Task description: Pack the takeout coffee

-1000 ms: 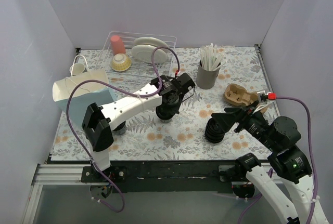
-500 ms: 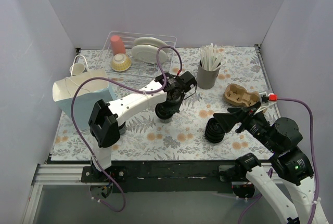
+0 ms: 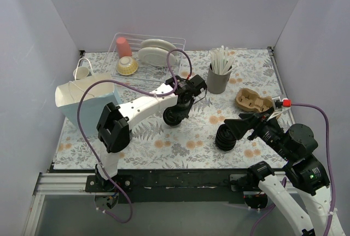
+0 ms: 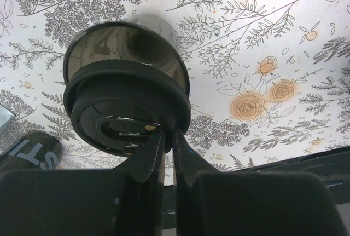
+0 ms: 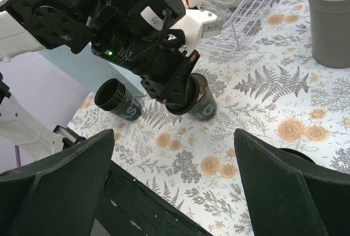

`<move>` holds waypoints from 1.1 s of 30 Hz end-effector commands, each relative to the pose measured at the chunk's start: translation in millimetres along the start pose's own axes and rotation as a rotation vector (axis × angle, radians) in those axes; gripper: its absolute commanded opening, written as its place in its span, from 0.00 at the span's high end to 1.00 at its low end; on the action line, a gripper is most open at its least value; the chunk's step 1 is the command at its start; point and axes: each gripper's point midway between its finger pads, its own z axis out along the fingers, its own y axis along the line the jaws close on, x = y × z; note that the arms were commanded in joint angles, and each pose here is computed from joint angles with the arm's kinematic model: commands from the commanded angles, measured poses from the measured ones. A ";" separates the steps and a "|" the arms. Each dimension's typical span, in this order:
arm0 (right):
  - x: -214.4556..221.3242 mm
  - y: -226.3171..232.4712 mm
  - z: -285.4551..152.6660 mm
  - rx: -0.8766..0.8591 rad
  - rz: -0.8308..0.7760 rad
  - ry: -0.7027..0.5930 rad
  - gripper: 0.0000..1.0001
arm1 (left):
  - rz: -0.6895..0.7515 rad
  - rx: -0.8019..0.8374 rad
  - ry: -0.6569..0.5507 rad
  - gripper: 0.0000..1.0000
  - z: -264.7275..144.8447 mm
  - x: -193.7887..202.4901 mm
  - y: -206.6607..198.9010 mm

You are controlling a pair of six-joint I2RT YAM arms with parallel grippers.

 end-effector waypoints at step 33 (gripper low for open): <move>-11.5 0.9 -3.6 0.010 -0.024 -0.044 0.03 | 0.019 0.023 -0.034 0.94 -12.7 -34.6 -4.4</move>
